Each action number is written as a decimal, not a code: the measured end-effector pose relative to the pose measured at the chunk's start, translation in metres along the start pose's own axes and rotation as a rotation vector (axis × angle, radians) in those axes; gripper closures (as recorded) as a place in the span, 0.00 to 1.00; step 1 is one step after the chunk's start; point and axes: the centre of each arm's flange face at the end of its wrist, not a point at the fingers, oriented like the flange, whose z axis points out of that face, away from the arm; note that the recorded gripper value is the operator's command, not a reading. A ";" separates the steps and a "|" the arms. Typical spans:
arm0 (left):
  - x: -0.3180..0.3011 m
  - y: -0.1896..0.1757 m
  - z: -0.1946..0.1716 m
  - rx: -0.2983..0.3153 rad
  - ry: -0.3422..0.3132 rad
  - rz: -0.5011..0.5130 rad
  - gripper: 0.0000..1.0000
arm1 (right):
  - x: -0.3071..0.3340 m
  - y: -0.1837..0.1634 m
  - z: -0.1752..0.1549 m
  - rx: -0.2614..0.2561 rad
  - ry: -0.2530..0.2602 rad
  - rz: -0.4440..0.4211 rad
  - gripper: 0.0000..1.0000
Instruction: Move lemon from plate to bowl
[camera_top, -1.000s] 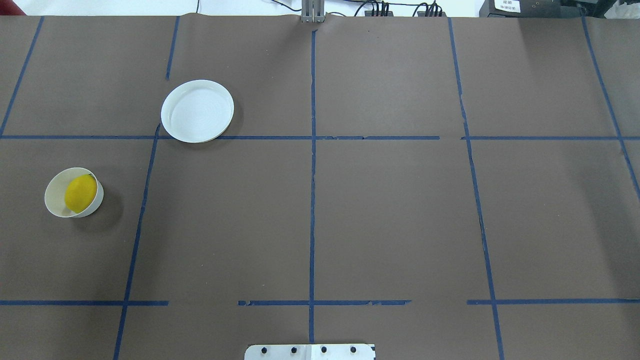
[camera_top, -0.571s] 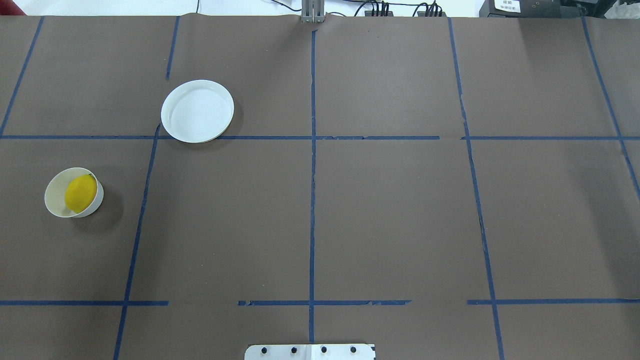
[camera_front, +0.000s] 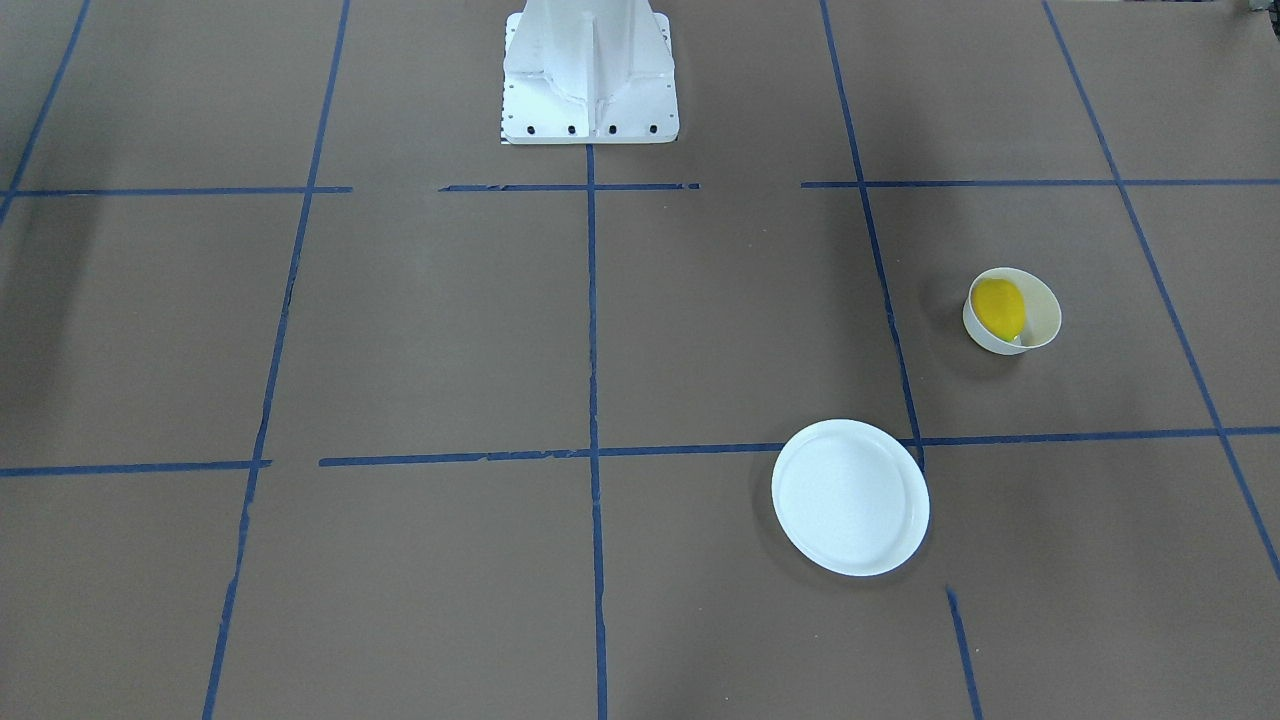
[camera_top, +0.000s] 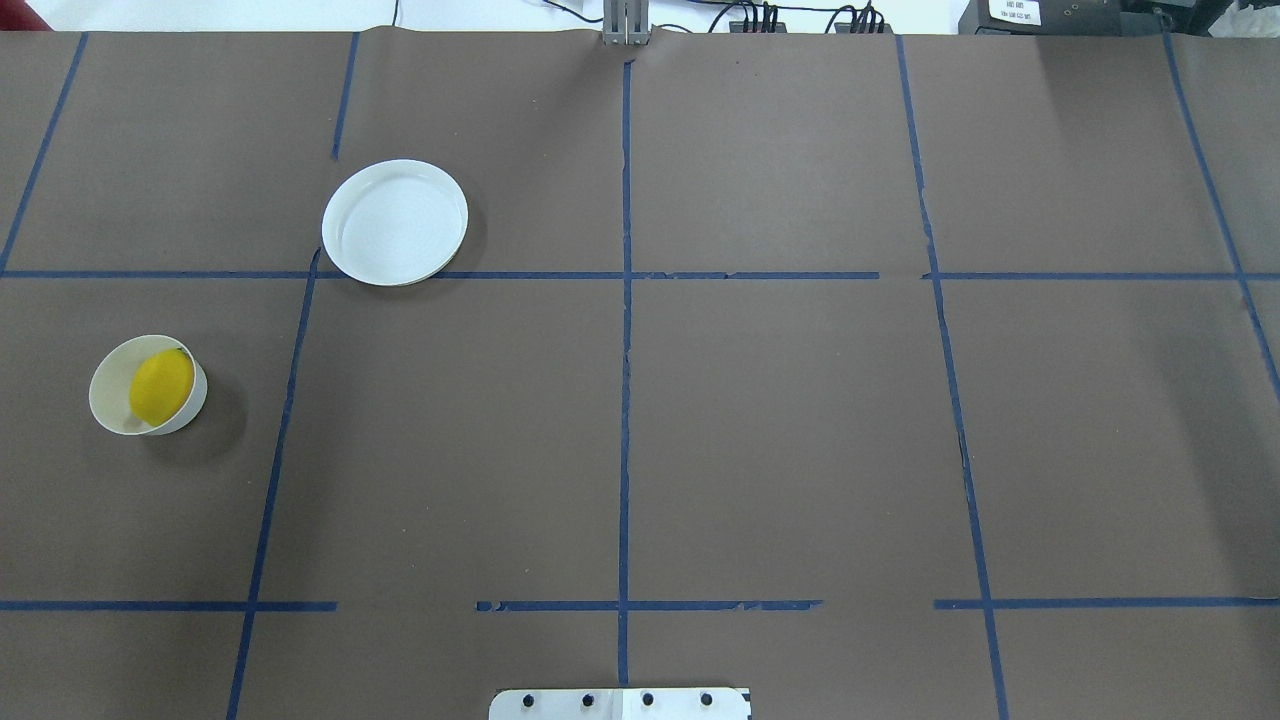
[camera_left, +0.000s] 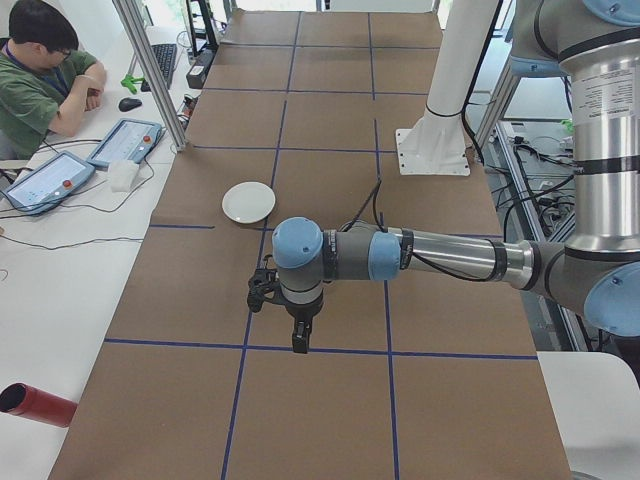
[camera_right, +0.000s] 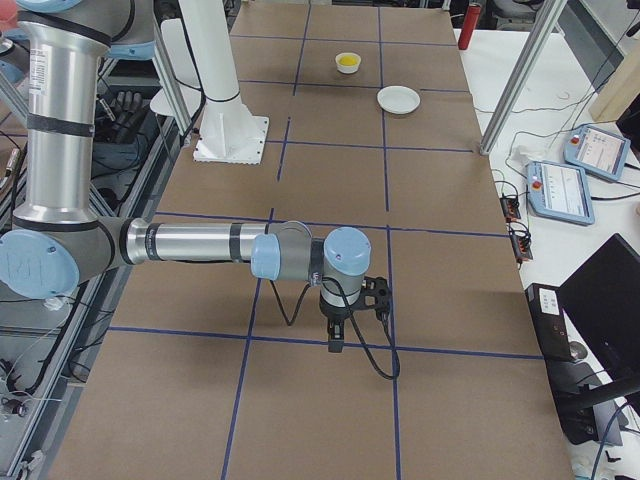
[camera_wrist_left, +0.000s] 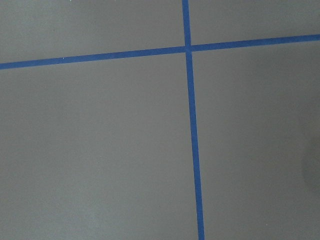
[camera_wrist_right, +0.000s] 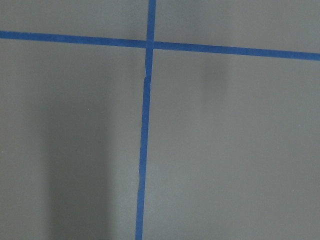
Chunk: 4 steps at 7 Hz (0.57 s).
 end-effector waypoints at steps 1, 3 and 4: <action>0.001 -0.001 -0.001 0.004 0.001 0.004 0.00 | 0.000 0.000 0.000 0.000 0.000 0.000 0.00; 0.002 -0.002 -0.001 0.007 0.002 0.008 0.00 | 0.000 0.000 0.000 0.000 0.000 0.000 0.00; 0.002 -0.003 -0.001 0.007 0.003 0.008 0.00 | 0.000 0.000 0.000 0.000 0.000 0.000 0.00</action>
